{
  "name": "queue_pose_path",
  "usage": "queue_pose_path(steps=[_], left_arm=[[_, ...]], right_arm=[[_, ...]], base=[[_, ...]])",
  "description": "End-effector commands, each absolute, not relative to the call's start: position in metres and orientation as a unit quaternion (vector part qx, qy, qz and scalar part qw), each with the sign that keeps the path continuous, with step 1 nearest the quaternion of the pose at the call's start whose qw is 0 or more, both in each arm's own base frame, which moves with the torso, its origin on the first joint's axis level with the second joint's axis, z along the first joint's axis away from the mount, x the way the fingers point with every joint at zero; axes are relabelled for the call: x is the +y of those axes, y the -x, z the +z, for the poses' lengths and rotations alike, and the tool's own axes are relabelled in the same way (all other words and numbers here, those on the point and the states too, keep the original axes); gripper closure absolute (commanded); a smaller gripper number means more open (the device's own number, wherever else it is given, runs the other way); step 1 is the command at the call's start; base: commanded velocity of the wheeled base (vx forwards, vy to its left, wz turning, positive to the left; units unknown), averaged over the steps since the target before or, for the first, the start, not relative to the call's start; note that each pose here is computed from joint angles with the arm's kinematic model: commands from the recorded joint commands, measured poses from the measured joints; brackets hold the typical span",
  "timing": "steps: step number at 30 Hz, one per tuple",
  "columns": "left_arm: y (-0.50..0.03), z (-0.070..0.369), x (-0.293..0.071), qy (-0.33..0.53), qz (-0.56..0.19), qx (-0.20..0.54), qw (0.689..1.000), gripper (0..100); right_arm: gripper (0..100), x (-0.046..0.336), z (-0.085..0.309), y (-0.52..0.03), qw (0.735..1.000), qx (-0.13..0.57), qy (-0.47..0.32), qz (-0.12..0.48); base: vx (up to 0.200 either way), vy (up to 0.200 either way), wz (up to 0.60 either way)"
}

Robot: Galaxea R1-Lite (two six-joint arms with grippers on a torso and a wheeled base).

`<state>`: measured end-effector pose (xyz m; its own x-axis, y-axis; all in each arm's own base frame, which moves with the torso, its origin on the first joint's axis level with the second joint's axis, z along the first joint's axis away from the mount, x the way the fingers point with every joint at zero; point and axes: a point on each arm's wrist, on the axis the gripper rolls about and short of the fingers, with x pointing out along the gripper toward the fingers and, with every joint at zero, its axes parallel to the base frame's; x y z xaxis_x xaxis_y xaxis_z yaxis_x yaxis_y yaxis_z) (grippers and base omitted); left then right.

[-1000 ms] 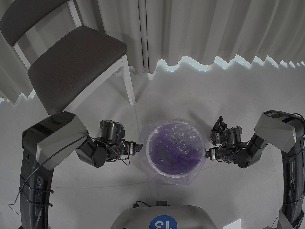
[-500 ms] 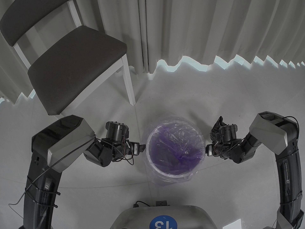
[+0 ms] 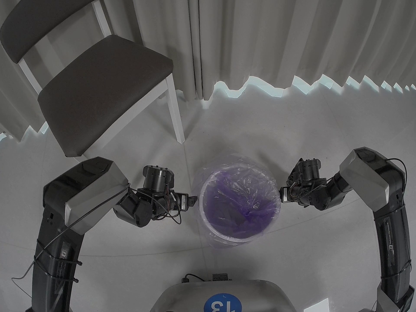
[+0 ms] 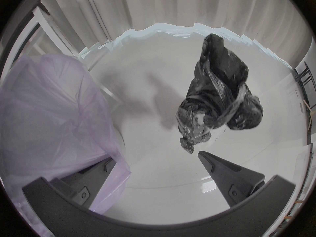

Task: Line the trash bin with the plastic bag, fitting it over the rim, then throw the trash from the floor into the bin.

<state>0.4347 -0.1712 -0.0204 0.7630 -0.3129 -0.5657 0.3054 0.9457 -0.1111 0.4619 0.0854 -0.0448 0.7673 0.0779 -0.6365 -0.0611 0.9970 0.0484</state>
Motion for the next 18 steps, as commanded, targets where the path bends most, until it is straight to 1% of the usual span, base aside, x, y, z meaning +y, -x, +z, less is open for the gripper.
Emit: queue_pose_path(steps=[1,3,9,10,11,18], left_arm=[[-0.434,-0.012,-0.168,0.010,-0.163,0.297,0.941,0],[-0.431,-0.008,-0.167,0.010,-0.163,0.296,0.941,0],[-0.427,0.001,-0.165,0.013,-0.163,0.292,0.943,0],[-0.424,0.005,-0.164,0.013,-0.163,0.290,0.943,0],[-0.424,0.008,-0.164,0.014,-0.163,0.287,0.944,0],[-0.420,0.021,-0.163,0.016,-0.165,0.276,0.947,0]], right_arm=[[0,0.088,-0.051,-0.460,0.938,0.346,-0.011,0.039],[0,0.088,-0.055,-0.457,0.935,0.351,-0.010,0.039],[0,0.086,-0.051,-0.452,0.935,0.354,-0.012,0.037],[0,0.082,-0.036,-0.447,0.937,0.348,-0.019,0.034],[0,0.079,-0.031,-0.444,0.936,0.349,-0.024,0.034],[0,0.059,-0.011,-0.430,0.936,0.348,-0.043,0.019]], base=[[0.000,0.000,0.00],[0.000,0.000,0.00],[0.000,0.000,0.00],[0.000,0.000,0.00],[0.000,0.000,0.00],[0.000,0.000,0.00]])
